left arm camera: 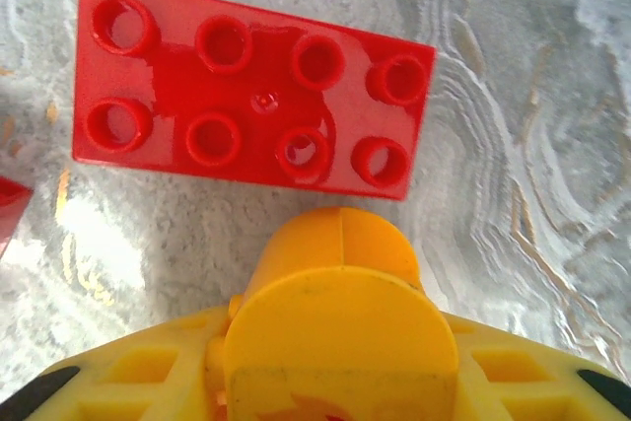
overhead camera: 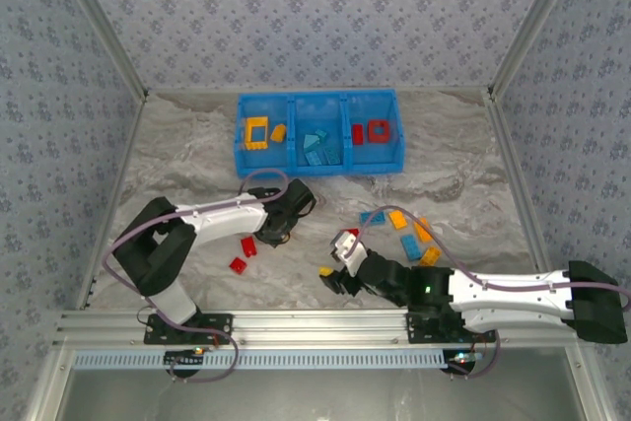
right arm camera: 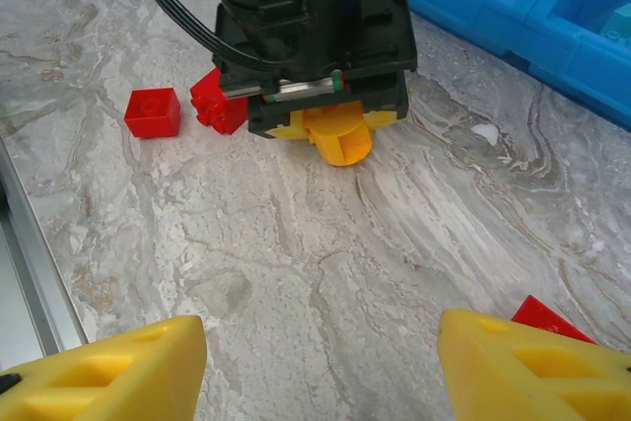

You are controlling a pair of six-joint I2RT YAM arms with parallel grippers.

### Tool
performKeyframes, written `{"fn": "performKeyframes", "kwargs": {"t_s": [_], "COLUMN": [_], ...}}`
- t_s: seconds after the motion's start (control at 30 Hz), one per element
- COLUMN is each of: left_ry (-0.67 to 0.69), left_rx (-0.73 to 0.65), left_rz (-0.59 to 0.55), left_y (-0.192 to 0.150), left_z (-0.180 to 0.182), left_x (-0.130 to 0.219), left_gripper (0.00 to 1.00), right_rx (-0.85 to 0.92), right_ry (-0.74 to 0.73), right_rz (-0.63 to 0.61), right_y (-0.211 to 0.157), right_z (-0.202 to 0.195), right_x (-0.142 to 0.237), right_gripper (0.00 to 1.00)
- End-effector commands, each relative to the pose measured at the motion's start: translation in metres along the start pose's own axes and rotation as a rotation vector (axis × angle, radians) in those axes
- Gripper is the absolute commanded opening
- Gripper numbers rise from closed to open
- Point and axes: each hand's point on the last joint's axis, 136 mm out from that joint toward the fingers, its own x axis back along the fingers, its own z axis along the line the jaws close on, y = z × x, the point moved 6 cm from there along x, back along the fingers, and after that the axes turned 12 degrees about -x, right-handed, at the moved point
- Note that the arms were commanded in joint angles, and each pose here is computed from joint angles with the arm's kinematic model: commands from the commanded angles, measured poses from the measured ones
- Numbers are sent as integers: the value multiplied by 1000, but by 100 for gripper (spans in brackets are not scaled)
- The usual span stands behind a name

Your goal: Sort the legos into containers by color

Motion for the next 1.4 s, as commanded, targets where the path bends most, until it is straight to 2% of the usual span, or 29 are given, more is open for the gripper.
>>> {"fn": "performKeyframes", "kwargs": {"t_s": [0.0,0.17,0.27,0.4,0.53,0.63,0.73,1.07,1.13,1.23,1.37], "left_ry": [-91,-179,-196,-152,-133,-22,69,167,197,231,224], "left_rx": [-77,-240,-346,-495,-622,-698,-723,-766,-772,-775,-779], "left_rz": [-57,-181,-177,-202,-155,-123,-105,-63,-51,-47,-73], "left_y": [12,56,90,132,160,174,184,197,197,197,197], "left_z": [-14,-35,-46,-58,-75,-82,-82,-91,-90,-86,-89], "left_x": [42,99,109,110,86,60,34,-18,-27,-30,-16], "left_gripper": [43,42,41,39,38,38,39,41,44,54,65], "right_rx": [-17,14,28,11,8,-12,-26,-83,-88,-96,-108], "right_ry": [-31,-84,-134,-178,-209,-219,-214,-193,-195,-203,-222], "right_rz": [-84,-179,-213,-263,-290,-287,-302,-317,-313,-313,-315], "right_y": [27,59,76,101,123,131,140,140,138,136,136], "right_z": [1,0,0,-1,1,1,6,11,10,8,2], "right_x": [12,22,16,3,-13,-28,-36,-42,-41,-39,-34], "right_gripper": [66,66,65,65,65,65,65,66,66,66,67]}}
